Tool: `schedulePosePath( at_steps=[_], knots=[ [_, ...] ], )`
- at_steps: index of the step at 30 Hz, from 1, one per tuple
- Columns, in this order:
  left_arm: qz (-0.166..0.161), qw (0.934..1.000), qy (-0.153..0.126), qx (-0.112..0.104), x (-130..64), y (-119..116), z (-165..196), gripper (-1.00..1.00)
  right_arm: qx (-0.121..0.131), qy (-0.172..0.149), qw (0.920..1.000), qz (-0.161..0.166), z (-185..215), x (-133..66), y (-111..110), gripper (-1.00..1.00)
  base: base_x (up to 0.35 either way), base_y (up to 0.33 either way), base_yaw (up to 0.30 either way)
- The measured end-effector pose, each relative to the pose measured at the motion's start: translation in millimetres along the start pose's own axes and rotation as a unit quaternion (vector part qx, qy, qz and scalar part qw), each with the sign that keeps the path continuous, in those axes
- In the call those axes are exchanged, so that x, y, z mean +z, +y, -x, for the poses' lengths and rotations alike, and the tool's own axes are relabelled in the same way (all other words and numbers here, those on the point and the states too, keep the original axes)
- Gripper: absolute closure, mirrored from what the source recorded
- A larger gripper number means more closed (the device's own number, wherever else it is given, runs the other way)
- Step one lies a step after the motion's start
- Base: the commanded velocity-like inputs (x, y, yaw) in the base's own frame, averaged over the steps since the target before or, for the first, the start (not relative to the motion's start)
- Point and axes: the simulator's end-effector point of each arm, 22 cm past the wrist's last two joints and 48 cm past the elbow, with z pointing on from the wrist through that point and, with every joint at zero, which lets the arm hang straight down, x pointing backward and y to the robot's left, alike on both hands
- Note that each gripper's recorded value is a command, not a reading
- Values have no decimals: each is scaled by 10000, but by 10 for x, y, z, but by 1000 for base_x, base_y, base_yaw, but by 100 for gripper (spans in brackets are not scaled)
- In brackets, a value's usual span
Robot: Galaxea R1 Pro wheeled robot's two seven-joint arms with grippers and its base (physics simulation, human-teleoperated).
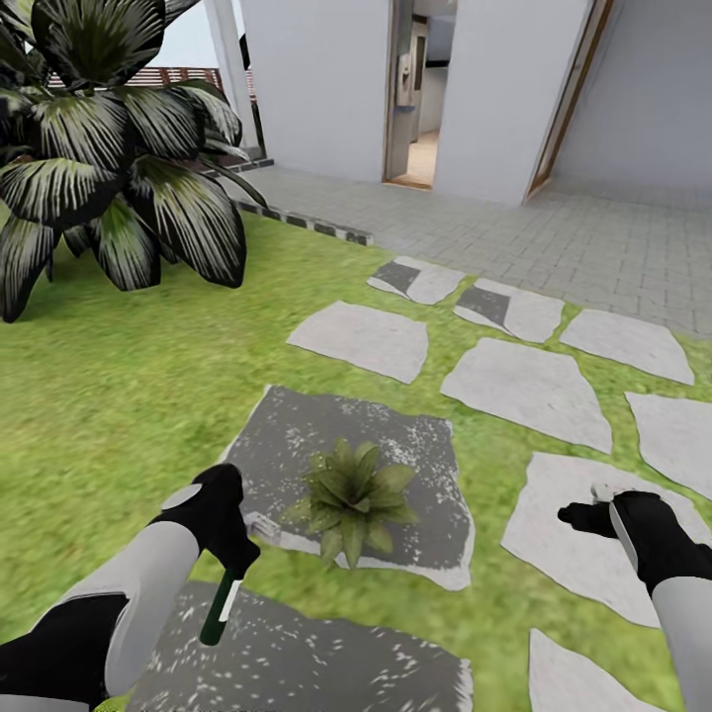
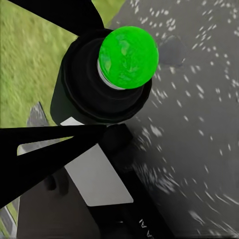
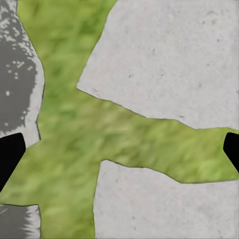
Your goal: Pick up the pesticide atomizer in the garden and spray insectifuge to fully cover both potted plants in the garden.
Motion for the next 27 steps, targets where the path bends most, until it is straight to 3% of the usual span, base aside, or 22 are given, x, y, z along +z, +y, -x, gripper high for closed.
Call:
schedulePosePath(
  at_steps=[9,19,27],
  knots=[
    [0,10000,-9,27,-1,-21,20,100,-4,-5,10000,2,5,-1,1,-100,-76,-285,9],
    [1,10000,-11,26,-2,-19,20,100,-4,-1,10000,3,1,1,2,-100,-95,-296,172],
    [23,10000,-4,16,-2,-4,12,100,24,-17,10000,12,8,-2,-2,-100,-11,-44,7]
  ],
)
